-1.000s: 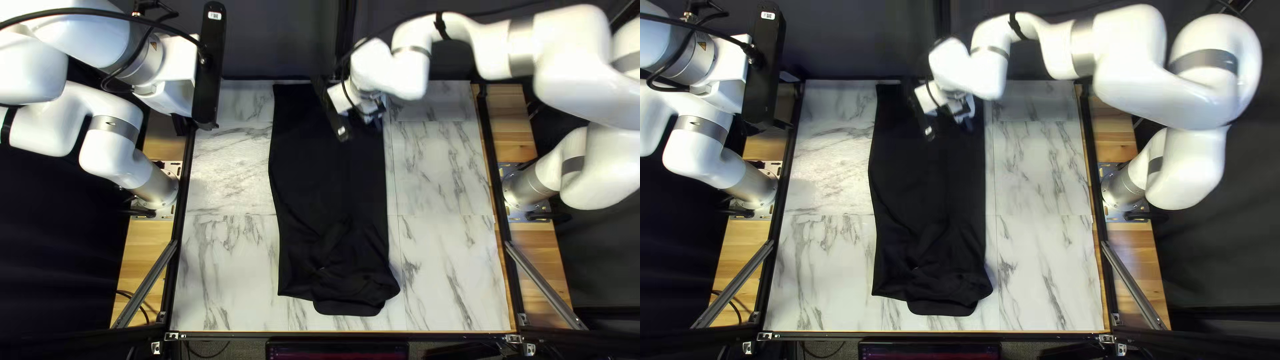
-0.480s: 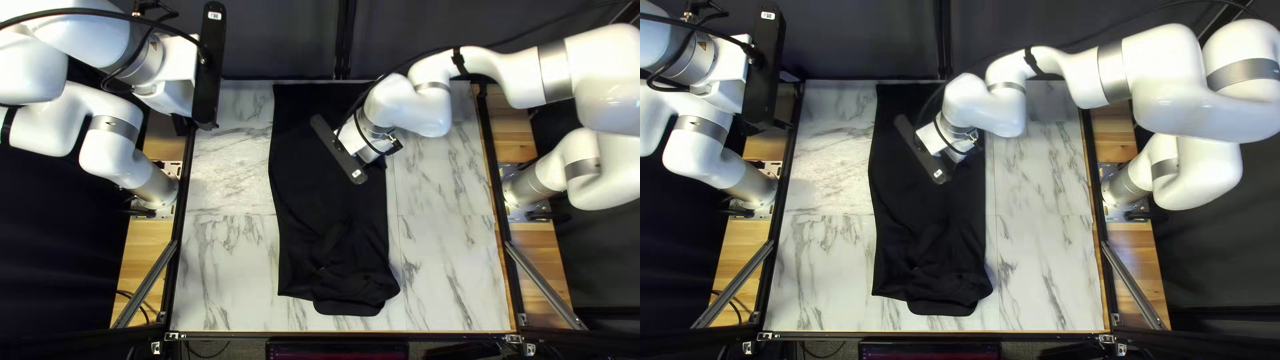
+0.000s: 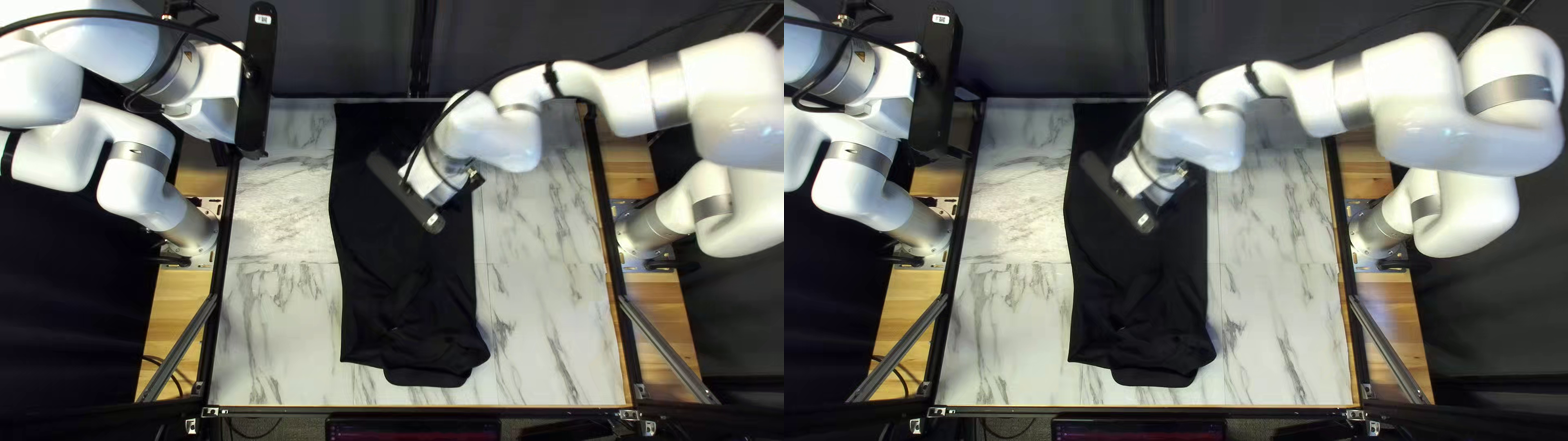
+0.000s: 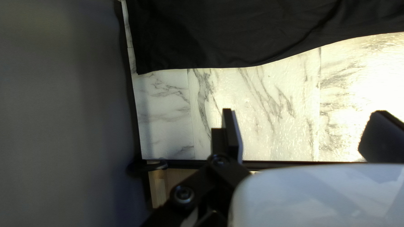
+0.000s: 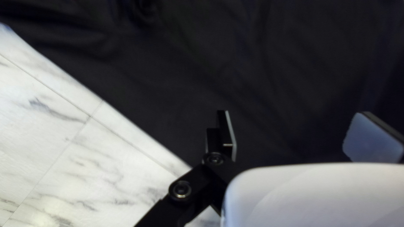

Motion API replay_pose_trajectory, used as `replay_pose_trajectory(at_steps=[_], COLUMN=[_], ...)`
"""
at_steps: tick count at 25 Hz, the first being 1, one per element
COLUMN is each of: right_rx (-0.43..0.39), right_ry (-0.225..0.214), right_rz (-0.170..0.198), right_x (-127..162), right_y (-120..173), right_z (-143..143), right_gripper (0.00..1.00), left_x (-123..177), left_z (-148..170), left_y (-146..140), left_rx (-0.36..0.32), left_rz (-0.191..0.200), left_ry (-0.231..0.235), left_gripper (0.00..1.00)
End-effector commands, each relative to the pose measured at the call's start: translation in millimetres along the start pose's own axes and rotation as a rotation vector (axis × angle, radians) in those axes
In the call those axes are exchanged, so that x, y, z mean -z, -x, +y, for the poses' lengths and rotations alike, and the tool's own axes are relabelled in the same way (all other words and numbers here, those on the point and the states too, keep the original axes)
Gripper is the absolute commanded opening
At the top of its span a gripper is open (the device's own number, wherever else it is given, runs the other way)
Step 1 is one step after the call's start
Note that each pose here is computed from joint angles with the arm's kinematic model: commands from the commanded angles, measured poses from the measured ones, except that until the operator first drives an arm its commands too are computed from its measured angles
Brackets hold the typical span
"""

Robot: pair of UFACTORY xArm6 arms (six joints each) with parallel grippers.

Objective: Fold t-shirt

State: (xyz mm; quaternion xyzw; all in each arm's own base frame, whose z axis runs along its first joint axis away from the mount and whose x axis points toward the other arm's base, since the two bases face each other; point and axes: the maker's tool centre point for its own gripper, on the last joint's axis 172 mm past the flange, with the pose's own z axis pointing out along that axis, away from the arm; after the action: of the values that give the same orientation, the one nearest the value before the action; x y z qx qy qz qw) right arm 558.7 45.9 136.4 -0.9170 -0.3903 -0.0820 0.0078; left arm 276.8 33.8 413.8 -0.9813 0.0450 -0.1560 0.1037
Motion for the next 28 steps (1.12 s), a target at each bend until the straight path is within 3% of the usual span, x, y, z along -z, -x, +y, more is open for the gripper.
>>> replay_pose_trajectory(at_steps=[1, 9, 12, 15, 21, 28], right_rx=[-0.060, -0.055, -0.032, -0.112, -0.411, -0.411], right_ry=[-0.069, -0.068, -0.072, -0.049, 0.027, 0.027], right_rz=[0.035, 0.034, 0.056, 0.044, 0.055, 0.055], right_x=[-6, -7, -6, -10, -23, -23], right_y=[-16, -14, -17, -32, -89, -89], right_z=[-18, -19, -9, -25, -63, -63], right_gripper=[1.00, 1.00, 1.00, 1.00, 1.00, 1.00], left_x=[0, 0, 0, 0, 0, 0], left_z=[0, 0, 0, 0, 0, 0], left_y=[0, 0, 0, 0, 0, 0], left_rx=[0.000, 0.000, 0.000, 0.000, 0.000, 0.000], left_rz=[0.000, 0.000, 0.000, 0.000, 0.000, 0.000], left_ry=[0.000, 0.000, 0.000, 0.000, 0.000, 0.000], left_gripper=[1.00, 1.00, 1.00, 1.00, 1.00, 1.00])
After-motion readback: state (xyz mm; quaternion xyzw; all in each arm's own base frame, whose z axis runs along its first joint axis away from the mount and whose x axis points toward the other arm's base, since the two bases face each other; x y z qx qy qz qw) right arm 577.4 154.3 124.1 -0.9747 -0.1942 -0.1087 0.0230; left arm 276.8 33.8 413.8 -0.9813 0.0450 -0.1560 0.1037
